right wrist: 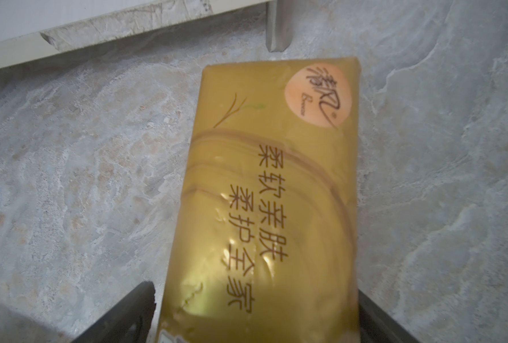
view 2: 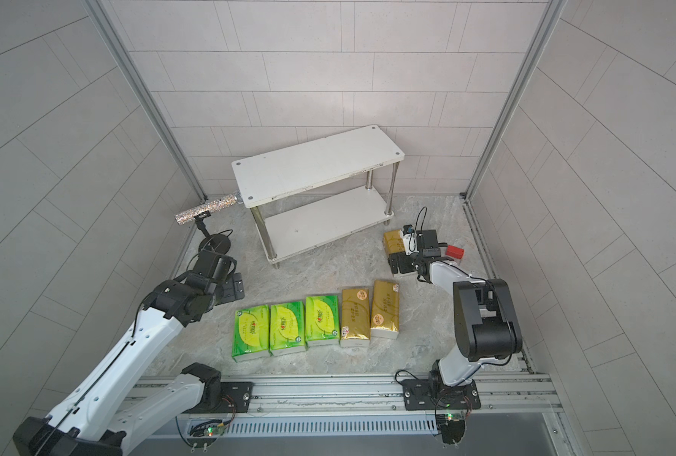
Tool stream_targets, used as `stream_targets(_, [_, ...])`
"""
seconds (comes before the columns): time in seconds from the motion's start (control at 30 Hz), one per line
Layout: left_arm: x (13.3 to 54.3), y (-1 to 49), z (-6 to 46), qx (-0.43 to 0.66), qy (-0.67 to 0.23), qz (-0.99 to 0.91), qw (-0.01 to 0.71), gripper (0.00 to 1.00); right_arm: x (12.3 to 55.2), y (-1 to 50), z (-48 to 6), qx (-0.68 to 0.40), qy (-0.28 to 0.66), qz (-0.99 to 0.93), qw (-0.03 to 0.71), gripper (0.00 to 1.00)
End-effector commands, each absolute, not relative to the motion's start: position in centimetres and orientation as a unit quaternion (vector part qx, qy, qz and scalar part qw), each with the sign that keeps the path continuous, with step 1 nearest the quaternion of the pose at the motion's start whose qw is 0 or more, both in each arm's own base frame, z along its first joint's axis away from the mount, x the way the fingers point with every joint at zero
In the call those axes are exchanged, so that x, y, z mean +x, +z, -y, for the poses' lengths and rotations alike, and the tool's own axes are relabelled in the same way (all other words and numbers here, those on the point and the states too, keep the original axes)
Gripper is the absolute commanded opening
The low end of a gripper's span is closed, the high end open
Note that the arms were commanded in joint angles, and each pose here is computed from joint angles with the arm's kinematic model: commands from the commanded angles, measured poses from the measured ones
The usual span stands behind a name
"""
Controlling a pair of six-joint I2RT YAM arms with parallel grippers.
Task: Place the tissue boxes on the shelf by color
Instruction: Pick up the box of tissues from the center of the board.
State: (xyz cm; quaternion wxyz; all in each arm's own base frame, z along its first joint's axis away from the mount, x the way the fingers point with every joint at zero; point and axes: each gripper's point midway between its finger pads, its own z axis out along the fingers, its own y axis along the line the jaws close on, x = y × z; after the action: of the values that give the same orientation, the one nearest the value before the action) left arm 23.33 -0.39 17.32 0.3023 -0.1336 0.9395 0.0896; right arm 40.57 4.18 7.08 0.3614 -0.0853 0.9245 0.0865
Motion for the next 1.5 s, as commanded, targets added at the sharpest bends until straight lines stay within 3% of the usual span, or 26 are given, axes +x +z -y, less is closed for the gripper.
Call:
stream_targets(0.0, [23.4, 17.4, 0.1, -0.129, 0.100, -0.938, 0.306, 1.00, 40.7, 6.7, -4.5, -0.082, 0.093, -0.922, 0.368, 1.00])
stream_targets(0.9, [24.4, 17.8, 0.4, -0.123, 0.098, -0.934, 0.320, 1.00, 38.6, 7.4, -3.6, -0.061, 0.070, -0.911, 0.402, 1.00])
stream_targets(1.47, [24.4, 18.4, 0.1, -0.123, 0.103, -0.930, 0.330, 1.00, 39.1, 6.7, -3.9, -0.068, 0.079, -0.919, 0.380, 0.84])
